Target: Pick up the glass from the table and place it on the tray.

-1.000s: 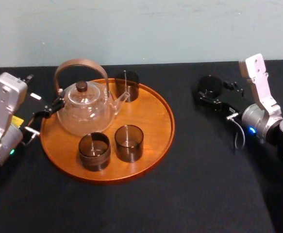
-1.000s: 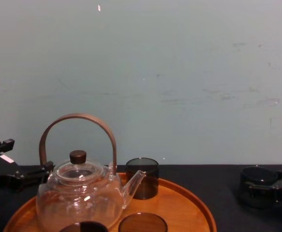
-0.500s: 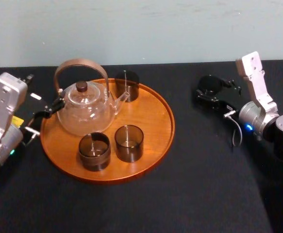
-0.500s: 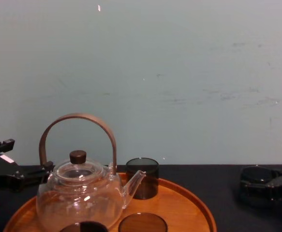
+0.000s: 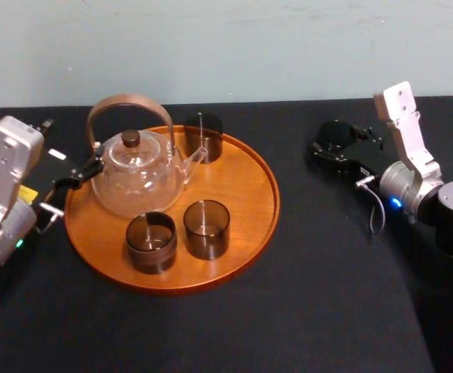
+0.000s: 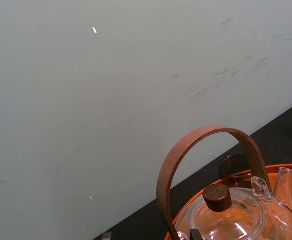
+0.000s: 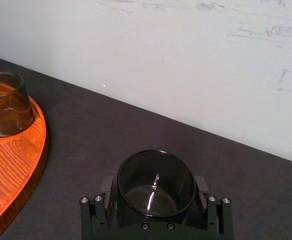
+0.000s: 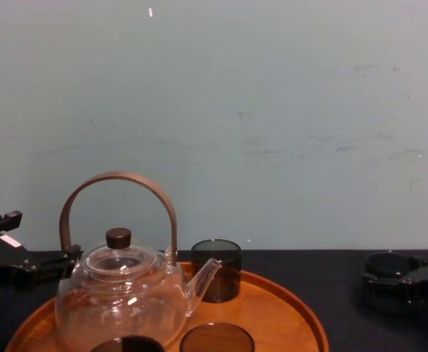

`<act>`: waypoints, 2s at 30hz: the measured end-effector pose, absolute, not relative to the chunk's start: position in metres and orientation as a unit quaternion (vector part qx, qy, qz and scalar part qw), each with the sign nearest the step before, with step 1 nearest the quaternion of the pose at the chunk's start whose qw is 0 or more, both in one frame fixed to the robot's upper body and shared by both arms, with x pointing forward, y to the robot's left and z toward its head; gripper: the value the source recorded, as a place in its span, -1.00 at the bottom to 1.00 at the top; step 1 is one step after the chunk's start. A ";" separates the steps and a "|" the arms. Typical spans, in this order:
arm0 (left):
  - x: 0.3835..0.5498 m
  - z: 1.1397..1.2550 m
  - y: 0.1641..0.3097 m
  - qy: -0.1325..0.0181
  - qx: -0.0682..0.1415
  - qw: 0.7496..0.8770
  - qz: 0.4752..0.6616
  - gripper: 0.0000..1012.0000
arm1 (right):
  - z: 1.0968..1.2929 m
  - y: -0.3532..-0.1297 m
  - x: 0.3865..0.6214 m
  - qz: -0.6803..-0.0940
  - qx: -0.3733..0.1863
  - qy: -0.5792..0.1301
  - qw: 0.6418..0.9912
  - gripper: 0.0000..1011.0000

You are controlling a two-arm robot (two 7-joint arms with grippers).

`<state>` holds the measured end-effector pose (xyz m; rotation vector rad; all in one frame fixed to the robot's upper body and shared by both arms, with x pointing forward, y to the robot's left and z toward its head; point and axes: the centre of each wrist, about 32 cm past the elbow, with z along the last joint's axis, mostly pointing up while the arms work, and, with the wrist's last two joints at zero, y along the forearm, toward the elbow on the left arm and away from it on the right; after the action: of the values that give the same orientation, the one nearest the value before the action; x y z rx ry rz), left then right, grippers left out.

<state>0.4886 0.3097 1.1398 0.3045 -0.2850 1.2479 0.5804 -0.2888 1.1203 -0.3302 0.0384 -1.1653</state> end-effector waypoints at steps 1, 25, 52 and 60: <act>0.489 1.140 0.310 -0.132 0.141 0.791 0.580 0.99 | 1.120 -0.289 0.580 -0.548 -0.155 0.018 0.822 0.98; 0.489 1.140 0.310 -0.132 0.141 0.791 0.580 0.99 | 1.120 -0.290 0.580 -0.549 -0.154 0.019 0.822 0.80; 0.489 1.140 0.310 -0.132 0.142 0.791 0.580 0.99 | 1.145 -0.257 0.558 -0.471 -0.140 -0.021 0.871 0.81; 0.489 1.140 0.310 -0.132 0.141 0.791 0.580 0.99 | 1.147 -0.244 0.559 -0.452 -0.140 -0.026 0.880 0.80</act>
<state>0.4886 0.3097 1.1398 0.3045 -0.2850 1.2479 0.5595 -0.2443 1.1472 -0.2914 -0.0551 -0.9428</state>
